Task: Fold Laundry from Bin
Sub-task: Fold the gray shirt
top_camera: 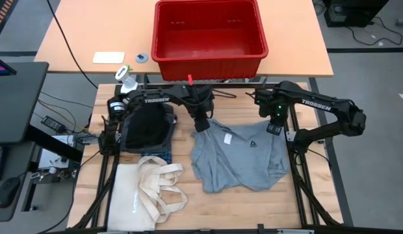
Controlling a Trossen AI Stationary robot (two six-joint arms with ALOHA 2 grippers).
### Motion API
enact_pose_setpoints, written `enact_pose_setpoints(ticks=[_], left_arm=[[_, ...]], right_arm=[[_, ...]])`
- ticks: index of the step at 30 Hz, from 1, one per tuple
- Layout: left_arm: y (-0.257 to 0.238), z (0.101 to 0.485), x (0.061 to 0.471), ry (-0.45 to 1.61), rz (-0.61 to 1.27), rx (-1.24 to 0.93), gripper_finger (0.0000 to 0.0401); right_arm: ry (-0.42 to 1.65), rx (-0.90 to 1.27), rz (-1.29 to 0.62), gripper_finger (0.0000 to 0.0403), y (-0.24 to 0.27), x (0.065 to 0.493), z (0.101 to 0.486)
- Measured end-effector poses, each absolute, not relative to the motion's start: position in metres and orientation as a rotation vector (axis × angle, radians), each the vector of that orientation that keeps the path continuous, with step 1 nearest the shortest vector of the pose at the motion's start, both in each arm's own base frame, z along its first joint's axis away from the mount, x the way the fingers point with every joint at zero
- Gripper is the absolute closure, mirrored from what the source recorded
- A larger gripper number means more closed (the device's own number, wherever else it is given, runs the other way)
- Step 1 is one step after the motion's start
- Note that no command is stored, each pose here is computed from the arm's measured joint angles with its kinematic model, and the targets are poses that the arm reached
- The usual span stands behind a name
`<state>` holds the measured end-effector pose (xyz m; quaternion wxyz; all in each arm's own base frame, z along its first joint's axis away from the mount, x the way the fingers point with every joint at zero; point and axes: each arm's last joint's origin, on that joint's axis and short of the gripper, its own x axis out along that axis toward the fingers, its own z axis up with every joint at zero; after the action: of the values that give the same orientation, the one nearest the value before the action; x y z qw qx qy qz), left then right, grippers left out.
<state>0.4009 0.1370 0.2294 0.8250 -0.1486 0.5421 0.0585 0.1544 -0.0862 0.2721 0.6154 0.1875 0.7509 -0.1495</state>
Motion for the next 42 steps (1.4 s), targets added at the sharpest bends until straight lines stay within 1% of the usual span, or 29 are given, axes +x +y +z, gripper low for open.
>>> enact_pose_setpoints(ticks=[2,5,8,12,15,18,22,25,27,31,34,36,42], left_arm=[[0.138,0.227,0.399,1.182,0.145,-0.31,0.0375],[0.143,0.223,0.396,1.22,0.191,-0.295,0.0349],[0.149,0.221,0.391,1.244,0.208,-0.308,0.0305],[0.156,0.226,0.39,1.203,0.213,-0.322,0.0231],[0.158,0.242,0.386,1.151,0.117,-0.405,0.0182],[0.149,0.255,0.376,1.162,-0.019,-0.496,0.0154],[0.126,0.25,0.362,1.348,-0.078,-0.575,0.0149],[0.108,0.235,0.363,1.386,-0.157,-0.673,0.0156],[0.094,0.222,0.364,1.414,-0.161,-0.71,0.0163],[0.073,0.199,0.37,1.406,-0.115,-0.773,0.0178],[0.06,0.196,0.377,1.378,-0.076,-0.821,0.0186],[0.047,0.196,0.383,1.365,-0.055,-0.816,0.019],[-0.002,0.194,0.389,1.385,0.123,-0.747,0.0208]], right_arm=[[1.753,0.444,-0.338,0.0311,-0.086,0.151,0.266],[1.795,0.478,-0.35,0.0265,-0.086,0.144,0.255],[1.825,0.531,-0.386,0.0219,-0.087,0.139,0.246],[1.777,0.623,-0.358,0.0171,-0.087,0.139,0.249],[1.698,0.645,-0.291,0.015,-0.086,0.143,0.259],[1.635,0.619,-0.257,0.0144,-0.083,0.146,0.267],[1.571,0.573,-0.258,0.0147,-0.081,0.148,0.27],[1.528,0.564,-0.259,0.0149,-0.082,0.151,0.271],[1.506,0.558,-0.265,0.0149,-0.083,0.153,0.271],[1.473,0.532,-0.256,0.0149,-0.085,0.156,0.271],[1.46,0.495,-0.229,0.015,-0.086,0.157,0.271],[1.451,0.466,-0.214,0.015,-0.086,0.158,0.271],[1.422,0.414,-0.194,0.015,-0.089,0.161,0.271]])
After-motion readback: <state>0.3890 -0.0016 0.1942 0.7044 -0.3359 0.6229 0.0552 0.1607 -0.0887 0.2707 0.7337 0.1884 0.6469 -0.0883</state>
